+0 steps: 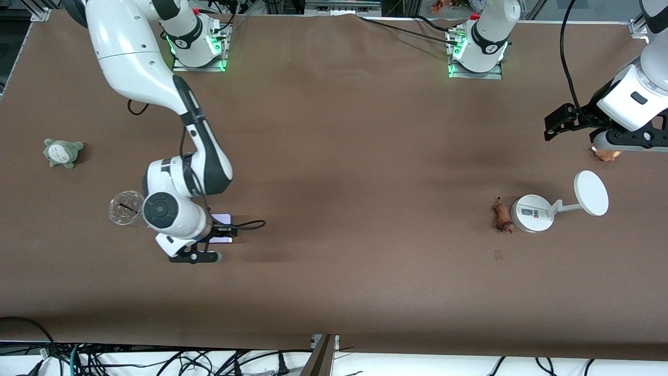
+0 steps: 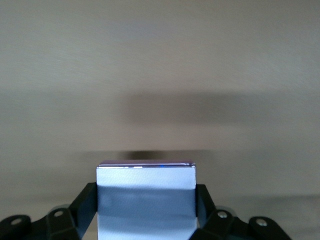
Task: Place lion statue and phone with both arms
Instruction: 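Carry the phone with the right gripper toward the glass cup, then lower the phone beside the glass cup and open the right gripper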
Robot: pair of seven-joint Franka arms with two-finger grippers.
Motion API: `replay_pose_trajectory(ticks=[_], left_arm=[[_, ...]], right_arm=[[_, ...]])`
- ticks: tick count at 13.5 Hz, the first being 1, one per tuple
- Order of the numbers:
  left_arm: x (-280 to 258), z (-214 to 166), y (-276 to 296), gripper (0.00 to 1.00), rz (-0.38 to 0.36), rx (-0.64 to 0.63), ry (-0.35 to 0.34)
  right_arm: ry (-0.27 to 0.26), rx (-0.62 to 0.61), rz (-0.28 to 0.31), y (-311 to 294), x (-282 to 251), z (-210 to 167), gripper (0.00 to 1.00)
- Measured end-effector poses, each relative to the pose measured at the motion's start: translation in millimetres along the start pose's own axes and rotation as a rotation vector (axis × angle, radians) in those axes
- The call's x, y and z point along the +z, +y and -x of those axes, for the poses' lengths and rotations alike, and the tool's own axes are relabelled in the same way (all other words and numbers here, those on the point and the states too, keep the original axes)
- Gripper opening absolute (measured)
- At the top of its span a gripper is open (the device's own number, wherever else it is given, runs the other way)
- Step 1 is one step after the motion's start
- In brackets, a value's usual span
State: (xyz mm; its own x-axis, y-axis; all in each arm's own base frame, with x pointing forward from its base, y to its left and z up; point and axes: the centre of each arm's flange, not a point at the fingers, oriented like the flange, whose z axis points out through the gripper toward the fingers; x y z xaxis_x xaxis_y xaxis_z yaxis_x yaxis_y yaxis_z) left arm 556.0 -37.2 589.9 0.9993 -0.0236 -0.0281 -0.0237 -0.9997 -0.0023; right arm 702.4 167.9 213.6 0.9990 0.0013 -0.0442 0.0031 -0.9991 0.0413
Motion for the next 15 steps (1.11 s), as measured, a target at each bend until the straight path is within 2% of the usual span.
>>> replay_pose_trajectory(ticks=[7,10,15], left_arm=[[-1,0,8,1.0,0.0,0.015,0.001],[-2,0,9,1.0,0.0,0.016,0.004],[-4,0,9,1.0,0.0,0.017,0.008]], right_arm=[[-0.066,0.044,0.004,60,13,18,0.83],[-0.07,0.049,0.004,64,17,21,0.83],[-0.046,0.058,0.001,71,32,27,0.83]])
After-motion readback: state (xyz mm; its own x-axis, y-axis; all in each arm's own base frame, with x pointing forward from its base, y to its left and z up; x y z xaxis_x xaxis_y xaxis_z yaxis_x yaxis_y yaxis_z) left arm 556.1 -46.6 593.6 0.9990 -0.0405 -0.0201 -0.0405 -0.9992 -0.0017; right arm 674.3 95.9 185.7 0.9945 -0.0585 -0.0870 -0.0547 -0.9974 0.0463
